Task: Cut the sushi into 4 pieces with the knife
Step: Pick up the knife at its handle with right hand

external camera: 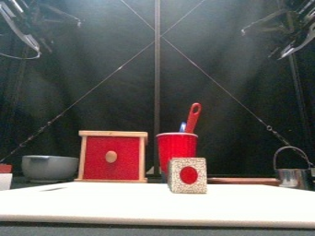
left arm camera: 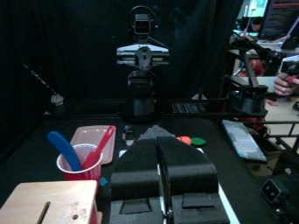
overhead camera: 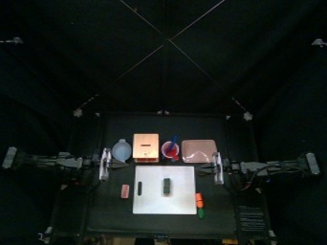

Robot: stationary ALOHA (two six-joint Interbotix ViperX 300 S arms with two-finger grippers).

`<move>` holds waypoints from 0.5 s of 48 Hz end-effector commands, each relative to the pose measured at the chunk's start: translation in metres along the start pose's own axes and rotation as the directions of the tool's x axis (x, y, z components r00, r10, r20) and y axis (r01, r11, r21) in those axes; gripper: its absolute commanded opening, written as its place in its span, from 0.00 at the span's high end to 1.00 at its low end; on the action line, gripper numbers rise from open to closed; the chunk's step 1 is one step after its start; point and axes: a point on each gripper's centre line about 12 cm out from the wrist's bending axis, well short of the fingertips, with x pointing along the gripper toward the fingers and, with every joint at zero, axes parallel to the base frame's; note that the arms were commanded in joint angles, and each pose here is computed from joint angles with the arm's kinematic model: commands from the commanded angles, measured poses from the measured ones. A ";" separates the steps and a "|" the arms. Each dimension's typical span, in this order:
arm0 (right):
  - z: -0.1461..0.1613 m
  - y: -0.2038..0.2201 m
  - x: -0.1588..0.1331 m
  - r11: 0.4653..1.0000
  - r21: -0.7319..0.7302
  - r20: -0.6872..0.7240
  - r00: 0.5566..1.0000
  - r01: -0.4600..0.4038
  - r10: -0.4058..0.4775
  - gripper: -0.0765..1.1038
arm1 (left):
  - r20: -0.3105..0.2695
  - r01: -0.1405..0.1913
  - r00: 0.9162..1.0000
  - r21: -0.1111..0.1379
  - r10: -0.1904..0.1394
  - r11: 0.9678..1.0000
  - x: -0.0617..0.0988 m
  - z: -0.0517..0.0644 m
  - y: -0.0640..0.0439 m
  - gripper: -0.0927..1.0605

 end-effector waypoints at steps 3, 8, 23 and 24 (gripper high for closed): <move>0.013 -0.006 0.012 0.995 0.090 0.013 0.999 0.035 -0.037 0.92 | 0.046 -0.026 0.999 0.004 0.026 1.000 0.015 0.004 0.006 0.95; 0.013 -0.016 0.030 0.975 0.200 -0.031 0.995 0.099 -0.094 0.86 | 0.069 -0.023 0.997 0.004 0.023 1.000 0.024 0.000 0.005 0.88; 0.018 -0.039 0.103 0.965 0.181 -0.339 0.933 0.188 -0.118 0.64 | 0.028 -0.029 0.999 0.000 0.029 1.000 0.052 -0.020 0.007 0.77; 0.018 -0.040 0.107 0.967 0.172 -0.364 0.924 0.190 -0.117 0.61 | 0.022 -0.030 0.999 -0.002 0.030 1.000 0.053 -0.022 0.007 0.77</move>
